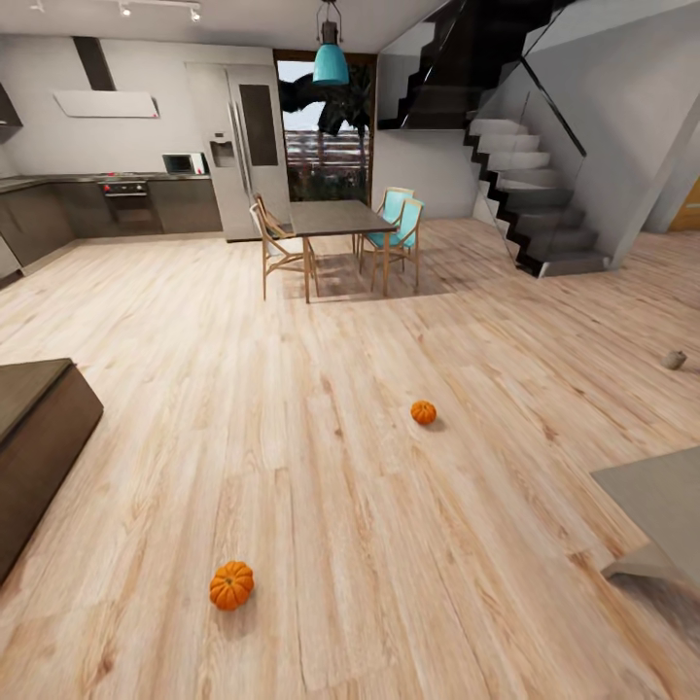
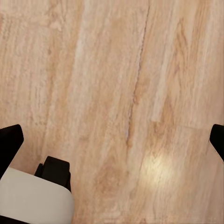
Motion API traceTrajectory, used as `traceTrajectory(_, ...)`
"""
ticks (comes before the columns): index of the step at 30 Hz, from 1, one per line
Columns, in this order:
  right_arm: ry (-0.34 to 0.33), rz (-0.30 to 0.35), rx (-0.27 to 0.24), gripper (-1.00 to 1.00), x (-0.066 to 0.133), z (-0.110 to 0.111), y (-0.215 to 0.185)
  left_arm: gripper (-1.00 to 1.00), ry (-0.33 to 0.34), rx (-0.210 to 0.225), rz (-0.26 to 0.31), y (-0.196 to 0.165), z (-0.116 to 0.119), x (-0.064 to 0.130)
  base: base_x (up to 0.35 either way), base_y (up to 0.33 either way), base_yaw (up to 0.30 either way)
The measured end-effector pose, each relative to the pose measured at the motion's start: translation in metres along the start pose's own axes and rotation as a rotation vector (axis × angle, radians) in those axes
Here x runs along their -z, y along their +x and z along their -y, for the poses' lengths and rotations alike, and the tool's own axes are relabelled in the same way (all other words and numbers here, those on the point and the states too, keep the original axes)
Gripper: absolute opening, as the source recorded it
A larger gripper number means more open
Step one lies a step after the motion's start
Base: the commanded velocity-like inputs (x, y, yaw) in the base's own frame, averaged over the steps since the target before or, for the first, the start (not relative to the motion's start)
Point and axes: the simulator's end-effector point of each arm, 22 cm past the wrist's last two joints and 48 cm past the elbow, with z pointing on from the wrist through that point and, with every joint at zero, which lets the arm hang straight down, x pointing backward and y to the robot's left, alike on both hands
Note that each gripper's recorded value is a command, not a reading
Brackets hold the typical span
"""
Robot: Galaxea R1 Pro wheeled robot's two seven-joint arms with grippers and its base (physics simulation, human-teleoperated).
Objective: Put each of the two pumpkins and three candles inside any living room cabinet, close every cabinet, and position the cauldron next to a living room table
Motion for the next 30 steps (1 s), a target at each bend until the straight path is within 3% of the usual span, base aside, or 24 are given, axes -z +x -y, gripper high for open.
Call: traceTrajectory(30,0.0,0.0,0.001,1.0,0.0,0.0,-0.0001,1.0,0.002,-0.002,-0.001,0.0004,0.0008,0.0,0.332,0.0,0.0)
